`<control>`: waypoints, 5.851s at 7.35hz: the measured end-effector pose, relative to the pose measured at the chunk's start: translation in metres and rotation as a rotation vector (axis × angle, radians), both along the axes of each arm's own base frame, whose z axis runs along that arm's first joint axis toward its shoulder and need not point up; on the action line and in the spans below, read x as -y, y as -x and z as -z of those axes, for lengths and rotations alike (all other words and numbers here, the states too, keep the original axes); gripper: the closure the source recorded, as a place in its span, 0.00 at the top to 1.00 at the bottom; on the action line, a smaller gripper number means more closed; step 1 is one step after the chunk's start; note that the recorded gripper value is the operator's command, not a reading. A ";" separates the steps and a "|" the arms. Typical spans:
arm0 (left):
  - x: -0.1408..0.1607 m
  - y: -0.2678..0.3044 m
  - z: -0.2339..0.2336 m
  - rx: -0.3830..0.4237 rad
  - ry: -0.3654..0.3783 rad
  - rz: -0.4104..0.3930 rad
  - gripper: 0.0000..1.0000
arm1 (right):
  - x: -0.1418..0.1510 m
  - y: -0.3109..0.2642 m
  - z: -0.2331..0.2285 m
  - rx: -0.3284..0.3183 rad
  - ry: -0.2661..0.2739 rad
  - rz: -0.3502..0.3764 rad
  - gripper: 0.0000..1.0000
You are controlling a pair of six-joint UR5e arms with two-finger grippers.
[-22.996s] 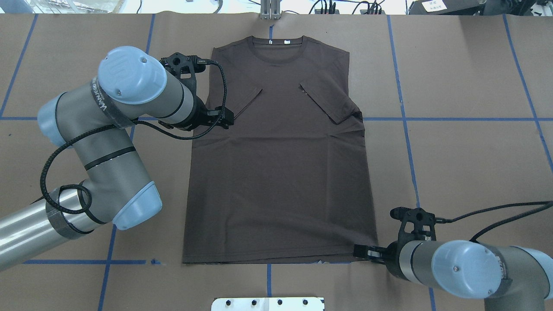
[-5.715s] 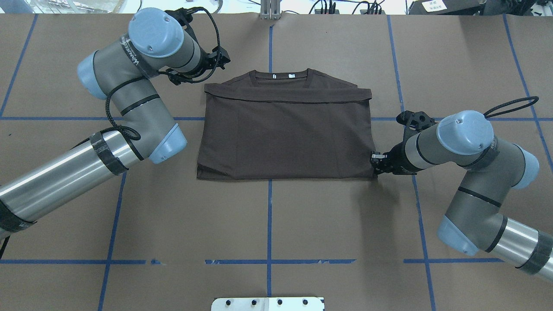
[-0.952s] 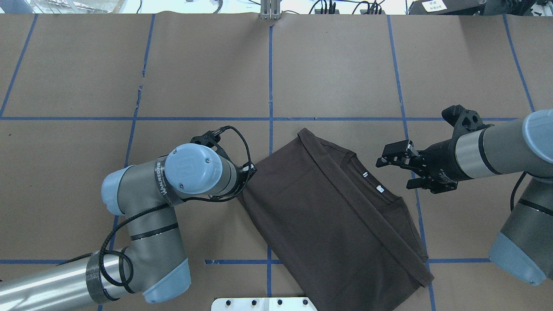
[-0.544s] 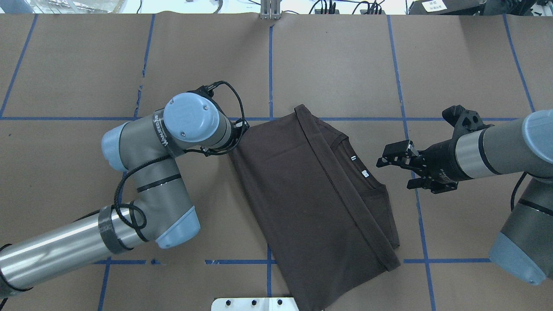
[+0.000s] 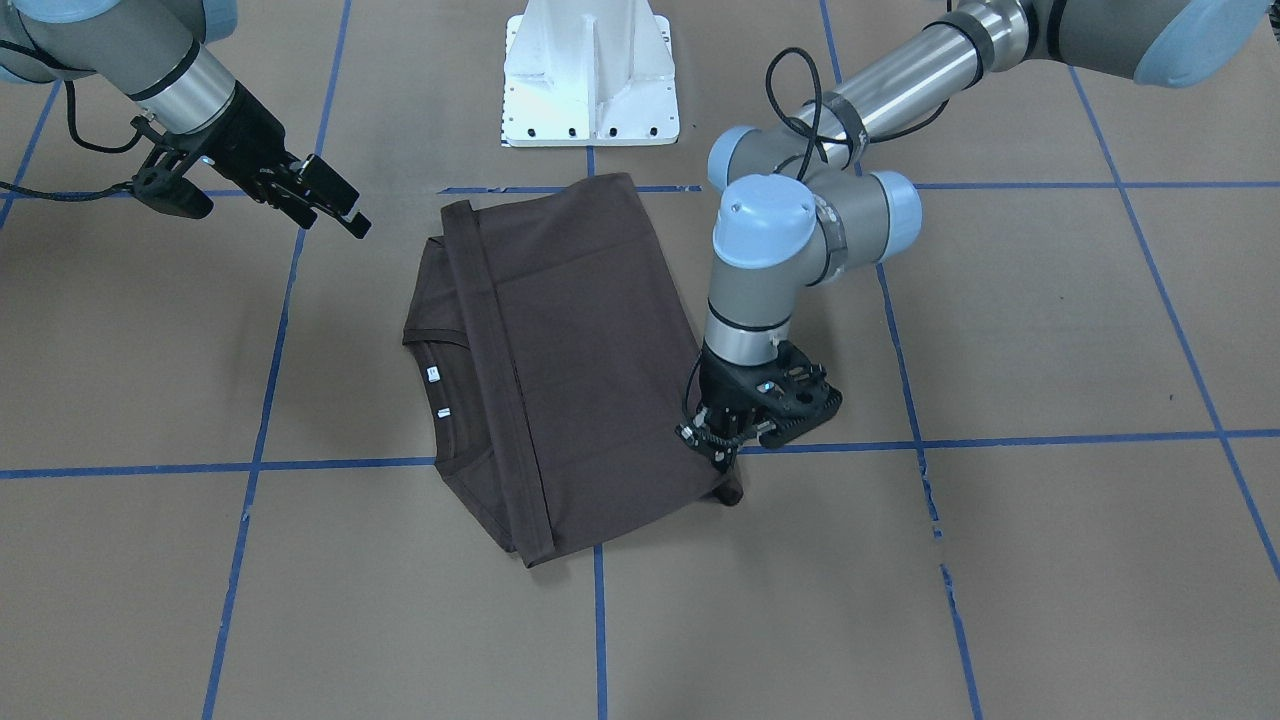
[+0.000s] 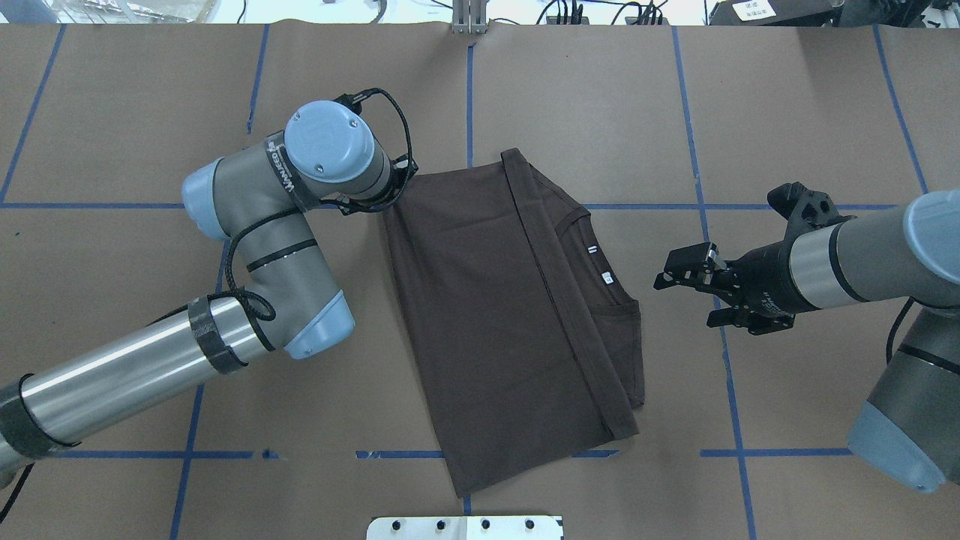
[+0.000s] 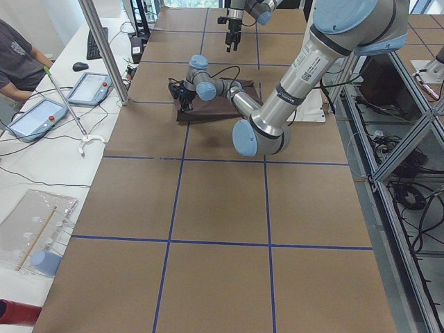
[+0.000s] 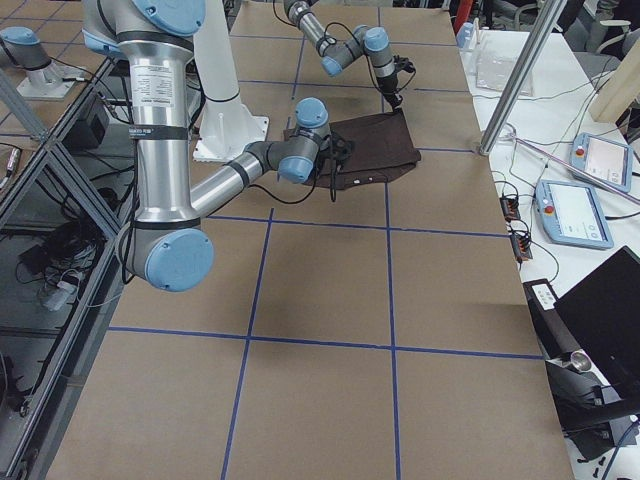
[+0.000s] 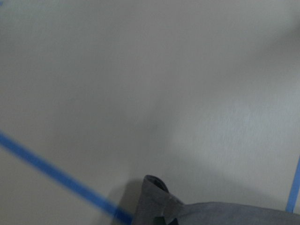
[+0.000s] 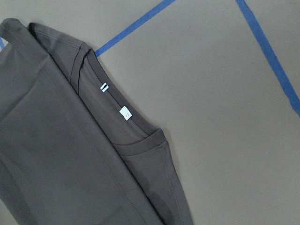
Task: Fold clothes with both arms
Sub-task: 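Grasp the shirt corner with the left gripper and pull it away from the robot, then lower the right gripper onto the shirt's side edge and grasp it, then fold the side edge over toward the shirt's middle with the right gripper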
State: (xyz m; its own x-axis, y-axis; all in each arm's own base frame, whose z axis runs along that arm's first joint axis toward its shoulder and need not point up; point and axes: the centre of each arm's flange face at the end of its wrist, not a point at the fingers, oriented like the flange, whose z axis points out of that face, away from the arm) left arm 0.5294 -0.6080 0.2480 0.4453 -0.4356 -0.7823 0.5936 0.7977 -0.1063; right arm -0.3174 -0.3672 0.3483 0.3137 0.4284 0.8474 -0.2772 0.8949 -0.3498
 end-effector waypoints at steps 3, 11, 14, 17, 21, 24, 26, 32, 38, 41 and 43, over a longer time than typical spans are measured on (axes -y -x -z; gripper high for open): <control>0.047 -0.021 0.001 -0.005 -0.117 0.017 1.00 | 0.003 0.005 -0.001 -0.002 -0.002 0.000 1.00; 0.006 0.056 -0.018 -0.040 -0.219 -0.168 1.00 | 0.031 0.108 0.079 -0.151 -0.165 0.091 1.00; -0.030 0.096 -0.009 -0.023 -0.254 -0.221 1.00 | -0.013 0.210 0.121 -0.377 -0.276 0.175 1.00; -0.039 0.104 -0.006 -0.025 -0.258 -0.227 1.00 | -0.053 0.253 0.121 -0.546 -0.275 0.293 1.00; -0.040 0.103 -0.005 -0.029 -0.254 -0.225 1.00 | -0.068 0.267 0.099 -0.617 -0.262 0.349 1.00; -0.040 0.102 -0.004 -0.030 -0.255 -0.225 1.00 | -0.069 0.270 0.085 -0.652 -0.265 0.386 1.00; -0.040 0.102 -0.003 -0.032 -0.256 -0.226 1.00 | -0.070 0.270 0.078 -0.663 -0.264 0.401 1.00; -0.040 0.102 0.003 -0.038 -0.262 -0.225 1.00 | -0.066 0.266 0.065 -0.683 -0.267 0.414 1.00; -0.041 0.100 0.003 -0.041 -0.259 -0.226 1.00 | -0.059 0.233 0.050 -0.679 -0.268 0.414 1.00; -0.041 0.099 0.005 -0.047 -0.254 -0.221 1.00 | -0.057 0.227 0.038 -0.694 -0.260 0.416 1.00; -0.041 0.099 0.008 -0.049 -0.256 -0.221 1.00 | -0.052 0.218 0.021 -0.716 -0.257 0.422 1.00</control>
State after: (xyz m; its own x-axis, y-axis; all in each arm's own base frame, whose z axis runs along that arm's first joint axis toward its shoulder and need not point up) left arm 0.4306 -0.5667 0.2405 0.4658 -0.1197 -0.8767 0.4029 0.9109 0.0896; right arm -0.5357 -0.3149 0.3272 0.8978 -0.0210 0.4398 0.0191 0.9998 0.0087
